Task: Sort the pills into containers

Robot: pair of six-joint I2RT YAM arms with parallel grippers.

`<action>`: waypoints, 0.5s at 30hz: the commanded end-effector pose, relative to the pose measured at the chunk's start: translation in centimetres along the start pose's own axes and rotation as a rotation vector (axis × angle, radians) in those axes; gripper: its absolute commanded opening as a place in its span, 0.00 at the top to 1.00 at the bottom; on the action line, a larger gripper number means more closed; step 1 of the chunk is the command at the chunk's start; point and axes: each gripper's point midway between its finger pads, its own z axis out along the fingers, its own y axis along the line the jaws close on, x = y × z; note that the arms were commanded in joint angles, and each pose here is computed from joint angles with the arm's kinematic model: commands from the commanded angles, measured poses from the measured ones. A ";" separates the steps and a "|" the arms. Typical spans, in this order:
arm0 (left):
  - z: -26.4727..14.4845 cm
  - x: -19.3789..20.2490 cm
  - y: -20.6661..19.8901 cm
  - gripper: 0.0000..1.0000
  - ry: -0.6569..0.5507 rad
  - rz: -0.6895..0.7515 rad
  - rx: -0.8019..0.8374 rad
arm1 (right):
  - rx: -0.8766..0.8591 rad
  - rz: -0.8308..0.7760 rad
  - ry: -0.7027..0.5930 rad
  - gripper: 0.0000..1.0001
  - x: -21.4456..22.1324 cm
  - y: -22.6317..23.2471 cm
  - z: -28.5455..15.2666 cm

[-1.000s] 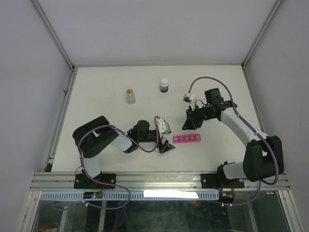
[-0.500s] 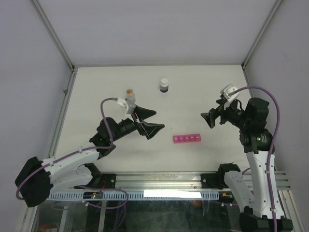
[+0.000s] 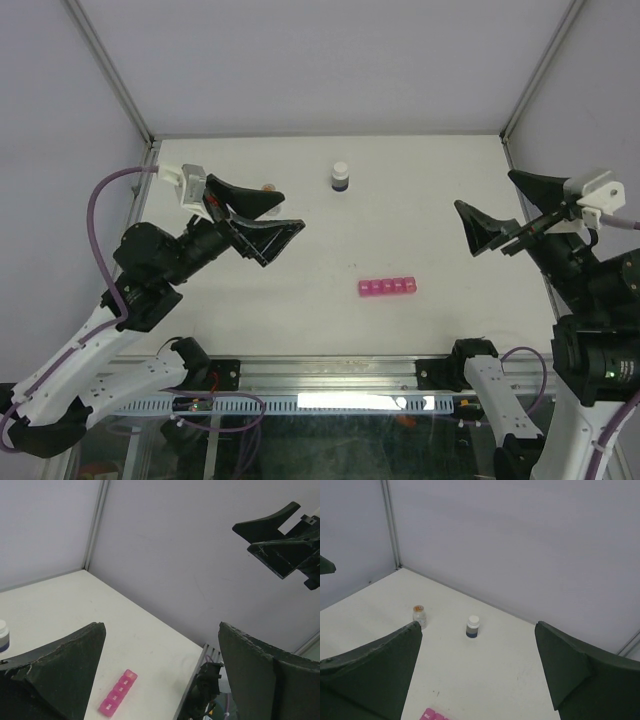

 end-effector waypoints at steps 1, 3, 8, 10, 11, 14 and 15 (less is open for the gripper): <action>-1.7 -1.4 -0.4 0.01 0.034 0.024 -0.041 | 0.067 0.126 0.009 0.01 -0.2 -0.3 -0.7; -2.3 -2.0 -1.0 0.01 0.023 0.026 -0.028 | 0.078 0.128 -0.007 0.01 -0.8 -0.2 -1.2; -3.4 -2.7 -2.0 0.01 0.006 0.029 0.003 | 0.068 0.133 -0.041 0.01 -1.8 0.6 -2.3; -3.9 -3.0 -2.4 0.01 -0.001 0.028 0.016 | 0.071 0.131 -0.054 0.01 -2.0 0.8 -2.7; -4.0 -3.0 -2.5 0.01 -0.001 0.027 0.022 | 0.071 0.128 -0.061 0.01 -2.0 0.9 -2.9; -4.4 -3.0 -3.0 0.01 0.000 0.022 0.042 | 0.079 0.125 -0.079 0.01 -2.3 1.2 -3.7; -4.5 -3.0 -3.1 0.01 0.000 0.017 0.048 | 0.086 0.123 -0.085 0.01 -2.4 1.3 -3.9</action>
